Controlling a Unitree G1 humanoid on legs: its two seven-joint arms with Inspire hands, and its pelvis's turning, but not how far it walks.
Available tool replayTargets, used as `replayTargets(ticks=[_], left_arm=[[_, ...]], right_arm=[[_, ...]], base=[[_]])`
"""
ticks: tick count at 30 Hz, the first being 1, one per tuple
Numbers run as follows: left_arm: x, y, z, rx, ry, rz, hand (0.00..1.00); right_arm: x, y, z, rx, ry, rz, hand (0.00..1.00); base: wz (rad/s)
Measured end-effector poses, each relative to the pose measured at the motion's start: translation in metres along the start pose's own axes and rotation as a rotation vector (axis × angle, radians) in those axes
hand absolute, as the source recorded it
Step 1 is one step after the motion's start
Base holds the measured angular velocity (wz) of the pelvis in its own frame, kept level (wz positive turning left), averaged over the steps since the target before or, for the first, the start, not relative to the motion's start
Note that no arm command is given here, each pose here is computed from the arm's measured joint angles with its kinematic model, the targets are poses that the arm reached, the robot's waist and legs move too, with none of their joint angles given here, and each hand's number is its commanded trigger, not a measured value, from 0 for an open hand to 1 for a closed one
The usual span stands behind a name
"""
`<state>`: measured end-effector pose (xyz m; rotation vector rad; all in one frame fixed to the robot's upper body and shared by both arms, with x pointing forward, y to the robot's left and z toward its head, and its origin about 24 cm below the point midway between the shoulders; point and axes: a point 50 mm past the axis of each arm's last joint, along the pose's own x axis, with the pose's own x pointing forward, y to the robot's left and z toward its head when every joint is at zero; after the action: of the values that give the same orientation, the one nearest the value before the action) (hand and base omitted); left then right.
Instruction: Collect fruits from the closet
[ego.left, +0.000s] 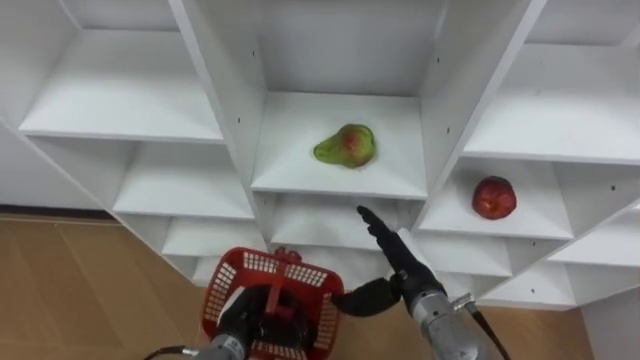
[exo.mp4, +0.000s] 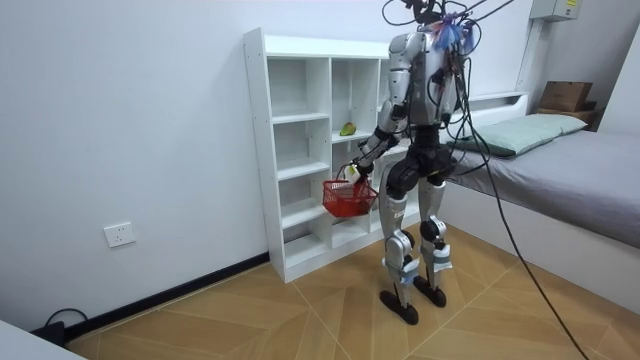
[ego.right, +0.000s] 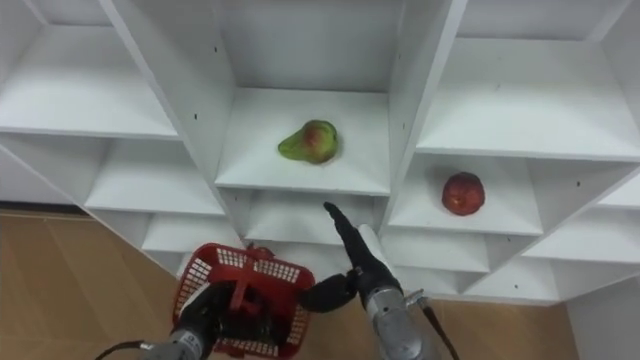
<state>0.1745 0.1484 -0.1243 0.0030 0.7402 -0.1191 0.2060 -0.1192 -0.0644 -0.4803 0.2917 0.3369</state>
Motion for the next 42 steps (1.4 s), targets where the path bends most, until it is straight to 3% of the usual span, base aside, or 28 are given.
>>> replayTargets(ticks=[5,16,29,34,42], left_arm=[[-0.002,0.003,-0.005,-0.019,0.012,0.021,1.0],[-0.002,-0.001,-0.003,-0.044,0.006,0.01,1.0],[-0.009,0.017,-0.015,-0.087,0.051,0.069,1.0],[-0.008,0.02,0.004,-0.094,-0.026,0.071,1.0],[-0.015,0.038,-0.004,-0.06,0.021,0.12,1.0]], right_arm=[[-0.004,-0.003,0.01,-0.234,-0.089,0.001,0.0],[-0.011,-0.012,0.048,-0.397,-0.29,-0.084,0.0],[-0.014,-0.036,0.079,-0.435,-0.426,-0.206,0.0],[-0.006,-0.061,0.092,-0.416,-0.449,-0.291,0.0],[0.004,-0.104,0.097,-0.325,-0.397,-0.392,0.0]], base=[[0.0],[0.04],[0.02],[0.18],[0.11]])
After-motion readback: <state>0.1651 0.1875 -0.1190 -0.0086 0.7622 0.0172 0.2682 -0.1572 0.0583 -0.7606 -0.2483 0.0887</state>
